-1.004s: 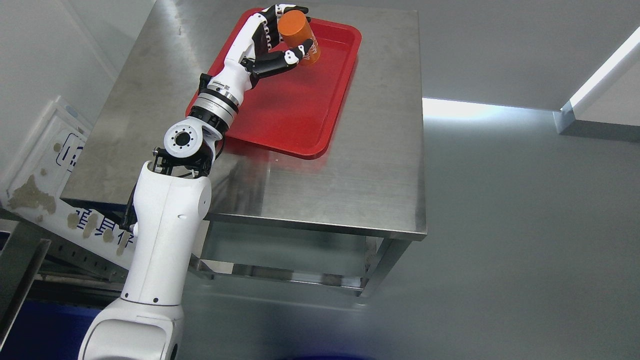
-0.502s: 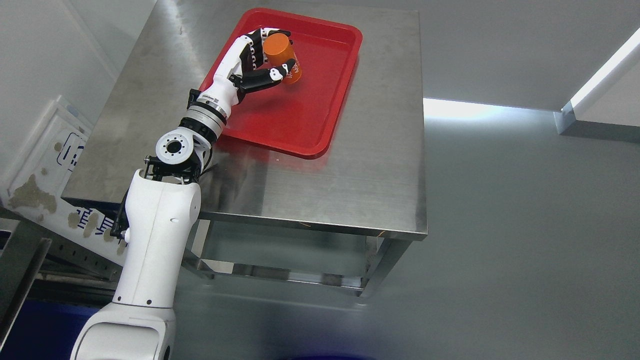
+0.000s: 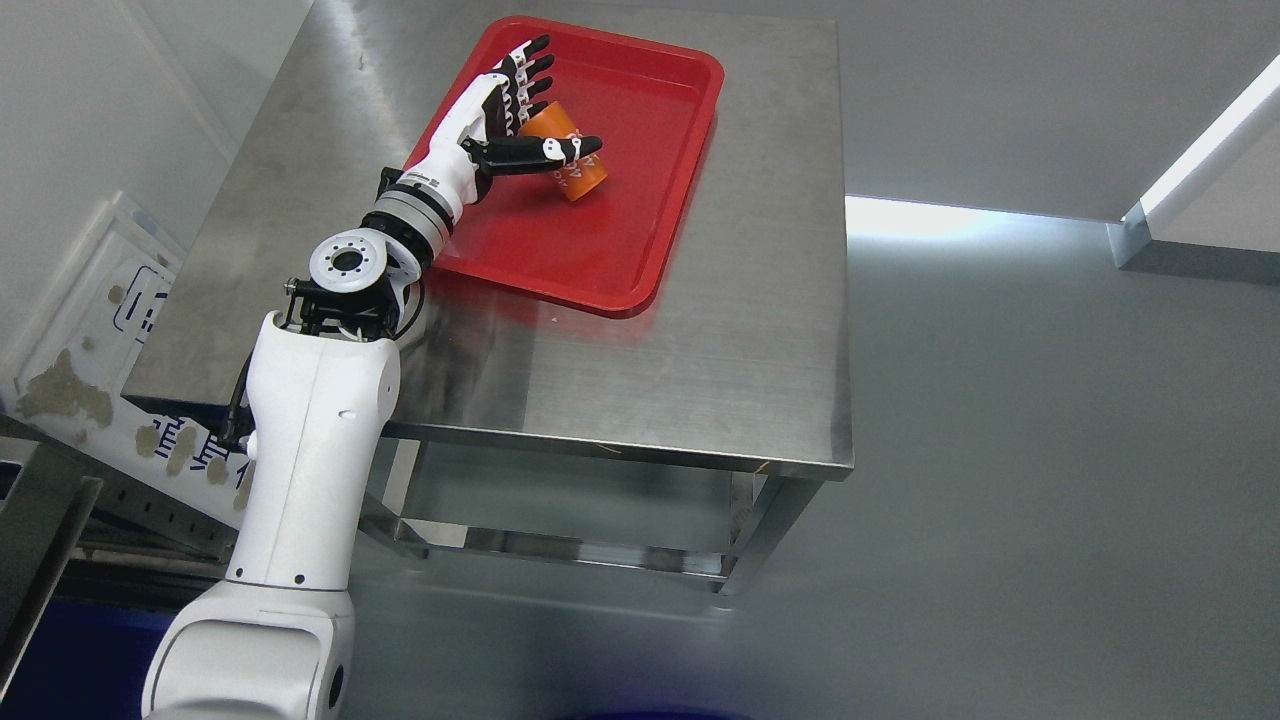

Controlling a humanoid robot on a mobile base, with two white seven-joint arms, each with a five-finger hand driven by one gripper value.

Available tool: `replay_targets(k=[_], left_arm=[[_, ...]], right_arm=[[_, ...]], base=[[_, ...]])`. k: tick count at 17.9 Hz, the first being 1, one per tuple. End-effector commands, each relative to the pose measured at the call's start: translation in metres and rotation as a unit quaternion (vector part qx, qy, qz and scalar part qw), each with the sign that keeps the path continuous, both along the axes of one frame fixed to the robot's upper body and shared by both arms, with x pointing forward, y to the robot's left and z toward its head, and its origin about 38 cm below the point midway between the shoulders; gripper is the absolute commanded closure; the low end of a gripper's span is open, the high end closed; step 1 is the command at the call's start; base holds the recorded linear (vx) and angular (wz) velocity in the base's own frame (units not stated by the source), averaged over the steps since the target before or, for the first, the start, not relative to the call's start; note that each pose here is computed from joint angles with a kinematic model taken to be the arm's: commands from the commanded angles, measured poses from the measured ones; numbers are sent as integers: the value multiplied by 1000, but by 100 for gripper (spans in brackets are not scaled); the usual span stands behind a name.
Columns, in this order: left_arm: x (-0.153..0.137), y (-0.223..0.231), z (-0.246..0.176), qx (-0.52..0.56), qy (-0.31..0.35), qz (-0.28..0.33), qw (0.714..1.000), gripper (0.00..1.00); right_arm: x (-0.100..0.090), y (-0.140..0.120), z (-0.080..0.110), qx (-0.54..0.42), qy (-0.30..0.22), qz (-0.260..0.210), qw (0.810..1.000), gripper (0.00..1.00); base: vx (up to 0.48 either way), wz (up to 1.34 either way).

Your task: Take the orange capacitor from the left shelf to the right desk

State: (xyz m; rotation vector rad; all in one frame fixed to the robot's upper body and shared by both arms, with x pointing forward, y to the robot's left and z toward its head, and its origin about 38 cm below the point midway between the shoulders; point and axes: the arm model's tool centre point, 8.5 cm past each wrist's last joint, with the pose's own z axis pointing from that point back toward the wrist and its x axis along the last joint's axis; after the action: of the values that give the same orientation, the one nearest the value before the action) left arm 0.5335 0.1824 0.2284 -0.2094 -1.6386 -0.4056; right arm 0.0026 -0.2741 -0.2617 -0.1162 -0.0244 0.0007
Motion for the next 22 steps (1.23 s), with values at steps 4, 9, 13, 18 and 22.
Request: replay_targets(k=[4,9,13,18,22], left_arm=[[-7,39,93,-55,-124,42,990,0],[-21,75,114,-80,-248,82,962,0],[-34,110,97,-96,-275,127,948,0],[-54,120,15,-81,-208,142,964,0],[-77,112,-49,-33,-134,113,984,0]], right_arm=[[-7,-11,1,-9,1,-4,1000,0],[-7,-11,1,-9,1,-4,1000,0],[-7,-11,1,-9,1,-4,1000,0],[-7,-11,1,-9,1,-4,1000,0],[-7,-11,1,-9,1,-4,1000,0]], base=[[-1,-7],[0,0],[0,0],[0,0],[0,0]])
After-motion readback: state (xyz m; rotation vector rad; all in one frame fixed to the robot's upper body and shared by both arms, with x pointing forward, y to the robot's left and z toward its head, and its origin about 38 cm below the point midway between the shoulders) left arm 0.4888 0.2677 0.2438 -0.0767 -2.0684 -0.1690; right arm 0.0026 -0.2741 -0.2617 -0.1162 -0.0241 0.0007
